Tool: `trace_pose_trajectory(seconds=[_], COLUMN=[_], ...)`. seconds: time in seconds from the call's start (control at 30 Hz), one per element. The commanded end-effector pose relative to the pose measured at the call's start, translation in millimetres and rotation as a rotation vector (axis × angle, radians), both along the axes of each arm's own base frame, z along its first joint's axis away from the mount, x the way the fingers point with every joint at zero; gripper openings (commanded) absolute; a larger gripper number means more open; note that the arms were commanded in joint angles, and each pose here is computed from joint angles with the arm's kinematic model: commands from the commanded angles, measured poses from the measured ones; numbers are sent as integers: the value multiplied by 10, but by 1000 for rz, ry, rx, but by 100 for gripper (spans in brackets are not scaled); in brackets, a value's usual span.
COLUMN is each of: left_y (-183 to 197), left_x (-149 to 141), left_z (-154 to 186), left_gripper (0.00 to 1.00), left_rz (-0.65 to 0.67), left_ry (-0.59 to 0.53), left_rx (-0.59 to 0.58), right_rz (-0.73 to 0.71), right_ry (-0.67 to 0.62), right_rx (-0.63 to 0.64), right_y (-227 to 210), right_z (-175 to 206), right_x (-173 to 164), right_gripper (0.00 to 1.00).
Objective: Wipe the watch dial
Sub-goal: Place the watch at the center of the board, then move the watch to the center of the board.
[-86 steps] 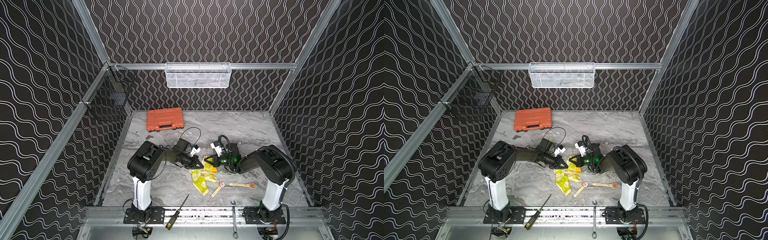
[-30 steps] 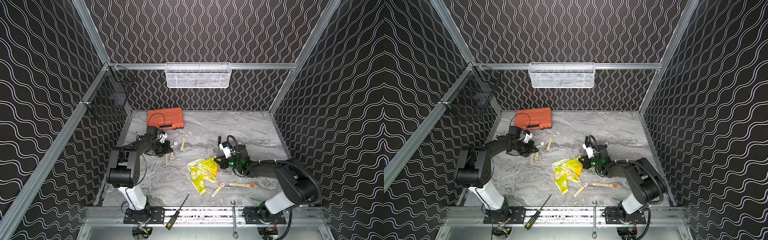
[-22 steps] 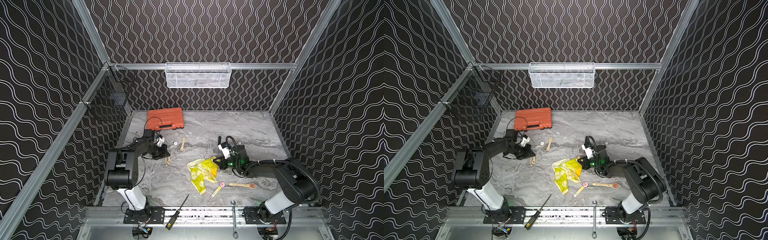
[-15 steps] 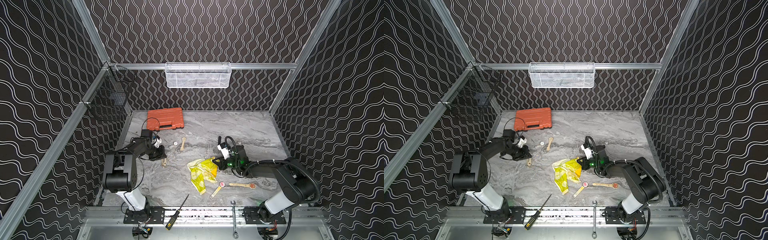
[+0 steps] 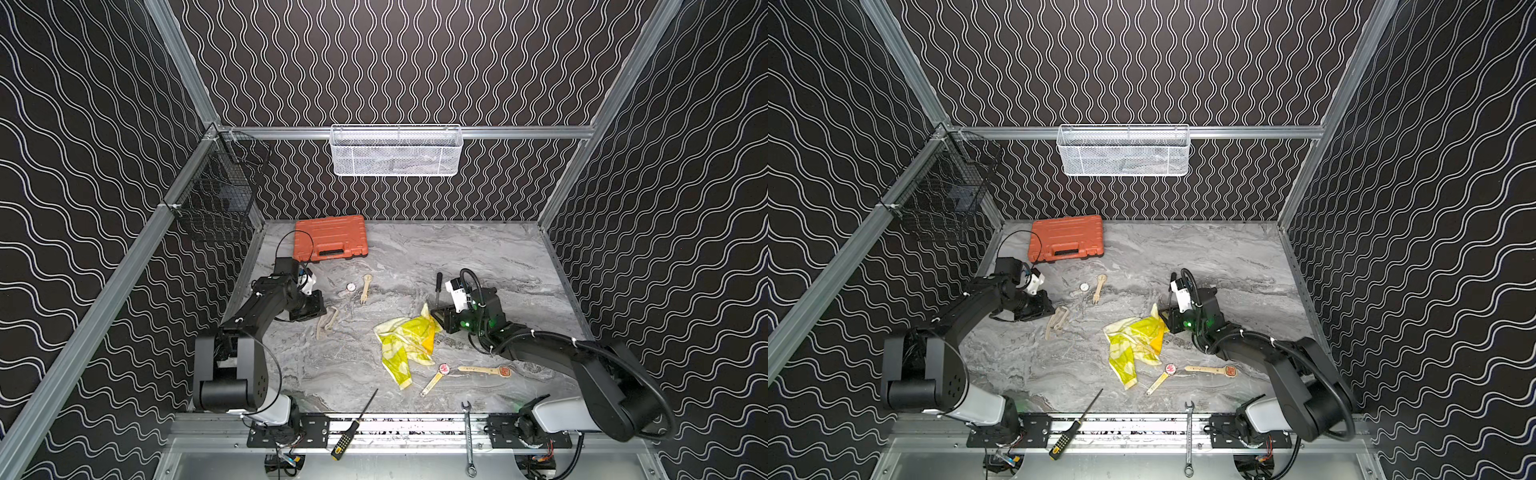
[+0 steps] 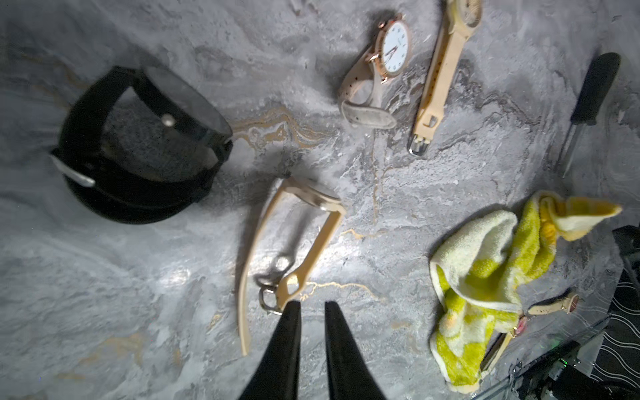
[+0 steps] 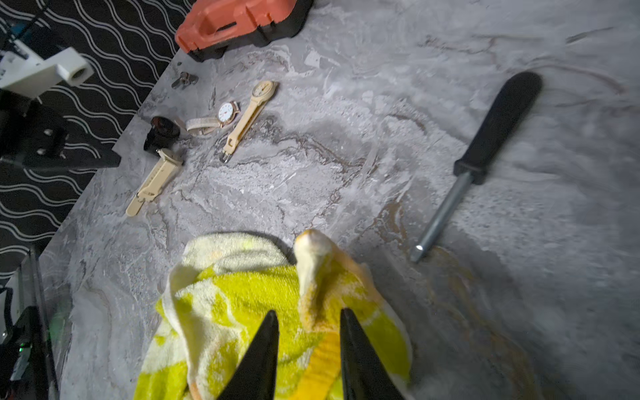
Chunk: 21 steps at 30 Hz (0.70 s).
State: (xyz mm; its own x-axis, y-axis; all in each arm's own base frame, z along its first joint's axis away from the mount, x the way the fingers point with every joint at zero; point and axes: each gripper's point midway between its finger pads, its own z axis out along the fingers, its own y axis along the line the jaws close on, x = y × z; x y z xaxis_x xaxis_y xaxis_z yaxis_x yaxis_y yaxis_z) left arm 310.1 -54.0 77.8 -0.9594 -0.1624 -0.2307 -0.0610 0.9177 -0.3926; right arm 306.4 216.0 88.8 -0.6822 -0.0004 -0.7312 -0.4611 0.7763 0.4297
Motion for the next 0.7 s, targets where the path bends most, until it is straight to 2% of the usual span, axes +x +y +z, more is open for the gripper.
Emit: trace_pose_trajectory(seconds=[0.0, 0.13, 0.2, 0.27, 0.4, 0.47, 0.6, 0.67], left_y=[-82, -313, -547, -835, -1511, -1726, -2083, -2264], left_x=[0, -47, -75, -102, -281, -364, -505, -593], left_z=[171, 392, 521, 662, 884, 903, 802, 747], left_gripper=[20, 20, 20, 22, 26, 26, 26, 26], left_rz=[-37, -92, -152, -234, -469, -551, -664, -731], left_ry=[-53, -146, -211, -293, -489, -556, -619, -637], left_rx=[-33, -7, -1, -14, -126, -131, -116, -109], right_rz=[-112, -165, -227, -290, -450, -572, -831, -890], right_ry=[63, 79, 116, 168, 312, 383, 553, 657], right_rx=[-48, -45, -54, -45, -51, -76, -123, -108], right_y=[-209, -371, -511, -627, -889, -1076, -1416, -1420], right_z=[25, 165, 160, 112, -26, -115, -292, -383], right_x=[-52, -231, -335, -450, -691, -793, -1059, -1197], right_gripper=[36, 43, 48, 53, 57, 58, 58, 57])
